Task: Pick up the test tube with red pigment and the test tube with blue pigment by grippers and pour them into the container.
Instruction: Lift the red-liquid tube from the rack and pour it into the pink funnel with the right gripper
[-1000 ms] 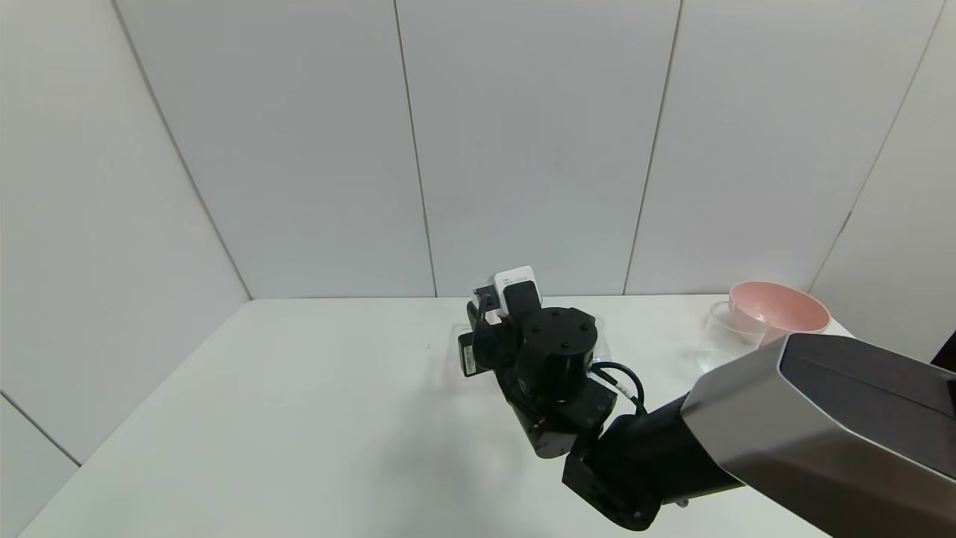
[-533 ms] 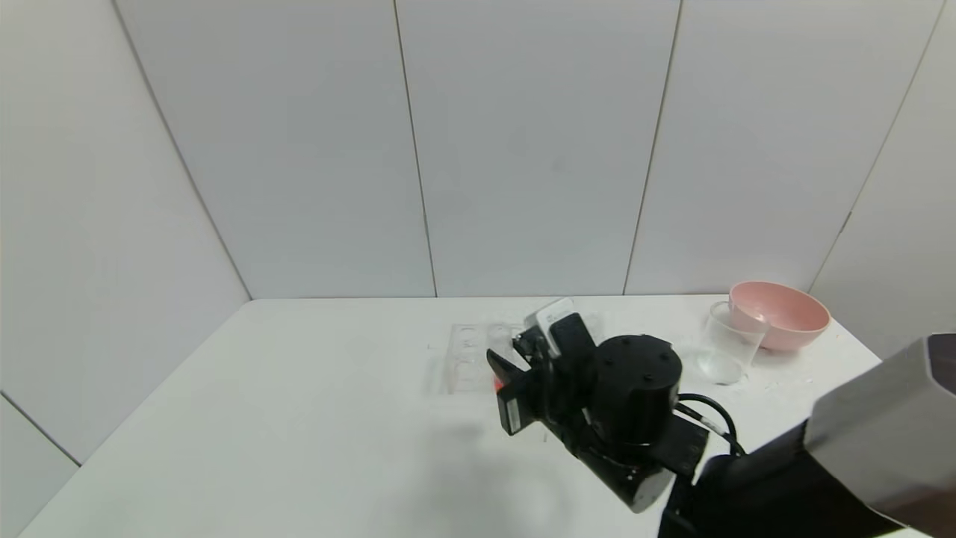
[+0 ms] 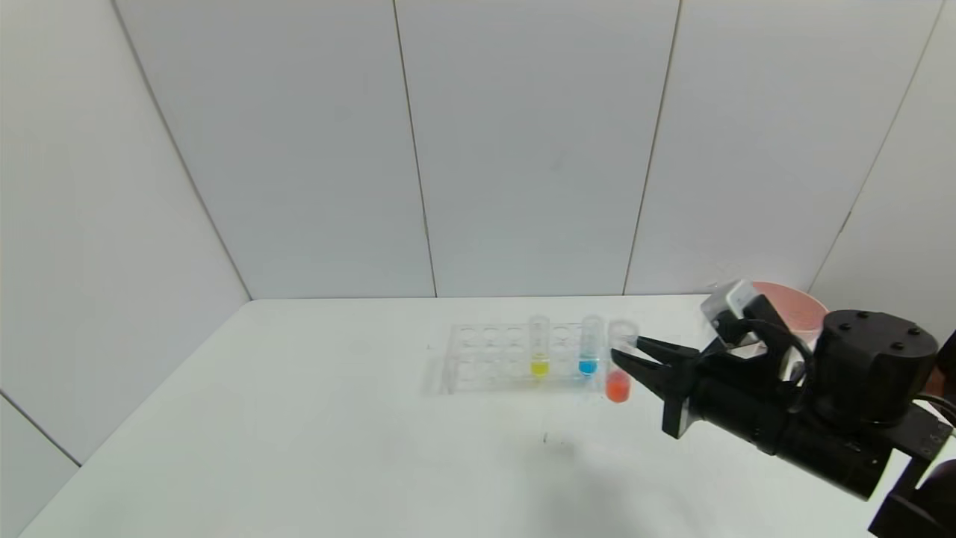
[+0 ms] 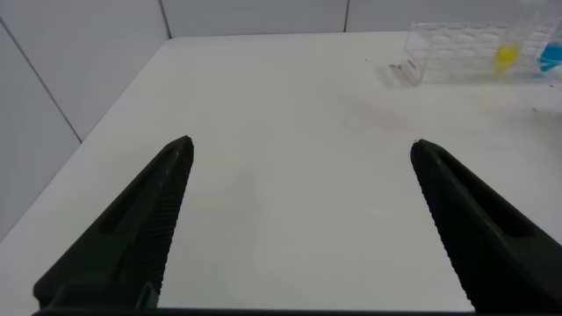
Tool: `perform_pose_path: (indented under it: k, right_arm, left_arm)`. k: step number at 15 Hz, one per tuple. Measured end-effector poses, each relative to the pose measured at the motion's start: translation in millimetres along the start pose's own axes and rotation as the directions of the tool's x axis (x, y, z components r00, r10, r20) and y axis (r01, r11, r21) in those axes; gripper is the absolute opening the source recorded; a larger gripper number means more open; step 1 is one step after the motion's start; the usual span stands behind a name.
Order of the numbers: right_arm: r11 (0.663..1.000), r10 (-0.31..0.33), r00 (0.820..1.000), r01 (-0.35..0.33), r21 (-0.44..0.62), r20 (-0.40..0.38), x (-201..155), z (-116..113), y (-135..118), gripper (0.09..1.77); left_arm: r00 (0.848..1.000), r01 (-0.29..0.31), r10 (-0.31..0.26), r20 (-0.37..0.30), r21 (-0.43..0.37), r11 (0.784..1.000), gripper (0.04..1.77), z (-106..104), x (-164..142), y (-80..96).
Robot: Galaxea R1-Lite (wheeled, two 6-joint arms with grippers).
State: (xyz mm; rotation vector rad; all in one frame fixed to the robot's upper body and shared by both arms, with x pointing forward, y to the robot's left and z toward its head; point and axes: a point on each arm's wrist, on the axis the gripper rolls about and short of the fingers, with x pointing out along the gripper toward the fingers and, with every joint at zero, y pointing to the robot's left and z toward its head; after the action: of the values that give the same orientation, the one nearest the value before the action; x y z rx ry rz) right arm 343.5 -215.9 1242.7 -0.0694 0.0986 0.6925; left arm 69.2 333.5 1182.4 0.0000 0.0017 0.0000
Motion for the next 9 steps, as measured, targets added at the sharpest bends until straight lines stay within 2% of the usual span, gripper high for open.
perform_pose_path:
  k: [6, 9]
  right_arm:
    - [0.998, -0.055, 0.997, 0.056, 0.008, -0.048, -67.5, -4.6, -74.0, 0.50]
    - [0.996, -0.090, 0.995, 0.088, -0.033, -0.051, -98.1, -5.7, -105.3, 0.50]
  left_arm:
    - [1.000, 0.000, 0.000, 0.000, 0.000, 1.000, 1.76, -0.1, 0.0, 0.0]
    - [1.000, 0.000, 0.000, 0.000, 0.000, 1.000, 1.76, -0.1, 0.0, 0.0]
